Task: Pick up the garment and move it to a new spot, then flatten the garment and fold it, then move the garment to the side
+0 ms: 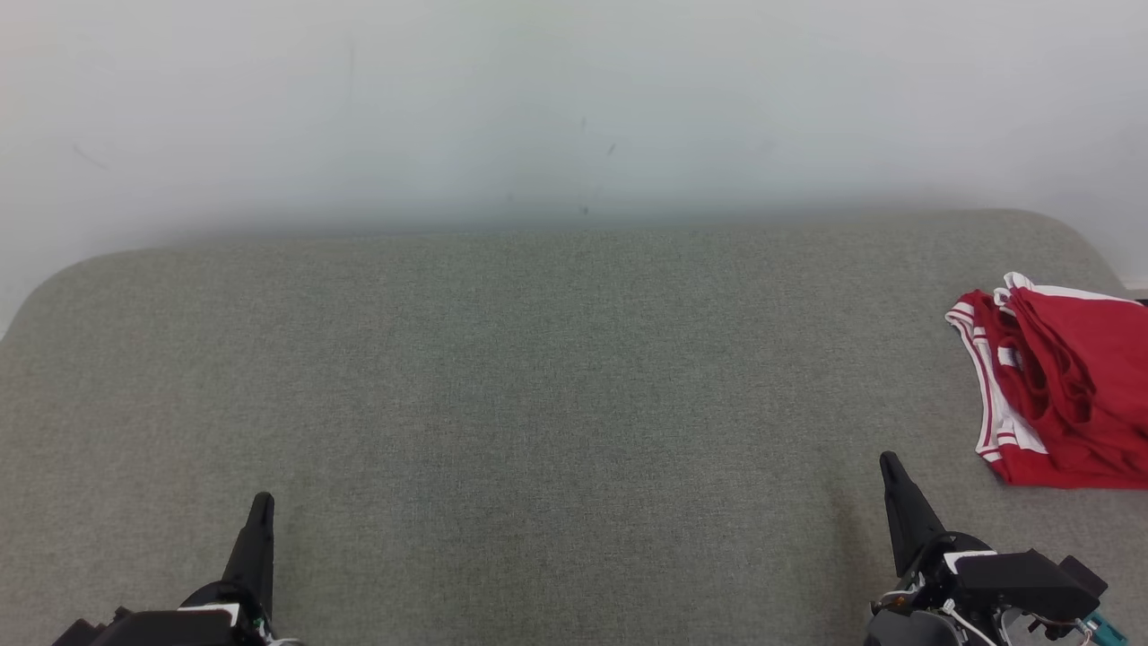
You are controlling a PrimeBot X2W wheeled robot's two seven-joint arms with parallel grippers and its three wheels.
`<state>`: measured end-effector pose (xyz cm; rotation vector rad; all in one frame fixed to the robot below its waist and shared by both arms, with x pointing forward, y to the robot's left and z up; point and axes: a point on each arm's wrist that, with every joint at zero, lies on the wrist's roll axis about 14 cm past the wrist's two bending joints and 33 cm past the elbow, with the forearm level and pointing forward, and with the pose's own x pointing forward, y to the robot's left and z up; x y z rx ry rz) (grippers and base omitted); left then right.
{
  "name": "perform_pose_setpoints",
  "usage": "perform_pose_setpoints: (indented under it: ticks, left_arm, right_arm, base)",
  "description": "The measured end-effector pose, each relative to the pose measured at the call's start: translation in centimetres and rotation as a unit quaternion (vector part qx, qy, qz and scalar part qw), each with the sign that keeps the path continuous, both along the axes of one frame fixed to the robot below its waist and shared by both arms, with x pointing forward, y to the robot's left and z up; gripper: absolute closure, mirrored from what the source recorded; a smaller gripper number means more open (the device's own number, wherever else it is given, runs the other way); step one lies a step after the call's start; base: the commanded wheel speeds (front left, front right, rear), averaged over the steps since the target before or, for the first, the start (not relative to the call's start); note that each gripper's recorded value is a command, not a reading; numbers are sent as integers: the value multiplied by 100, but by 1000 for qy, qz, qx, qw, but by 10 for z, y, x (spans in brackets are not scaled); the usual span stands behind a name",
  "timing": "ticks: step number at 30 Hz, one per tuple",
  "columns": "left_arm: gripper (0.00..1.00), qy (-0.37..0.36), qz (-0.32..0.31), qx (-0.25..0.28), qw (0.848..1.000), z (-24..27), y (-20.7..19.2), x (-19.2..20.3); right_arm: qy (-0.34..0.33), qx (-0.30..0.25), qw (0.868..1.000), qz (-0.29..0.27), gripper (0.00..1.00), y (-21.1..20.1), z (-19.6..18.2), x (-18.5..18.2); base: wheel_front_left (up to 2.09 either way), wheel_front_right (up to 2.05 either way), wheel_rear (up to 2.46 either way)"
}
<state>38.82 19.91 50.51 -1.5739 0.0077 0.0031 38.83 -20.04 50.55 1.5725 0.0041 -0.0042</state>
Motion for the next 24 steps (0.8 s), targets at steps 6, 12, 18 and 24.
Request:
perform_pose_setpoints:
  ticks: [6,12,18,24]
  left_arm:
    - [100,0,0,0,1000,0,0,0]
    - [100,0,0,0,1000,0,0,0]
    - [100,0,0,0,1000,0,0,0]
    - [100,0,0,0,1000,0,0,0]
  right_arm:
    - [0,0,1000,0,100,0,0,0]
    - [0,0,1000,0,100,0,0,0]
    - [0,0,1000,0,100,0,0,0]
    - [0,0,1000,0,100,0,0,0]
  base:
    - [0,0,0]
    - [0,0,0]
    - [0,0,0]
    - [0,0,0]
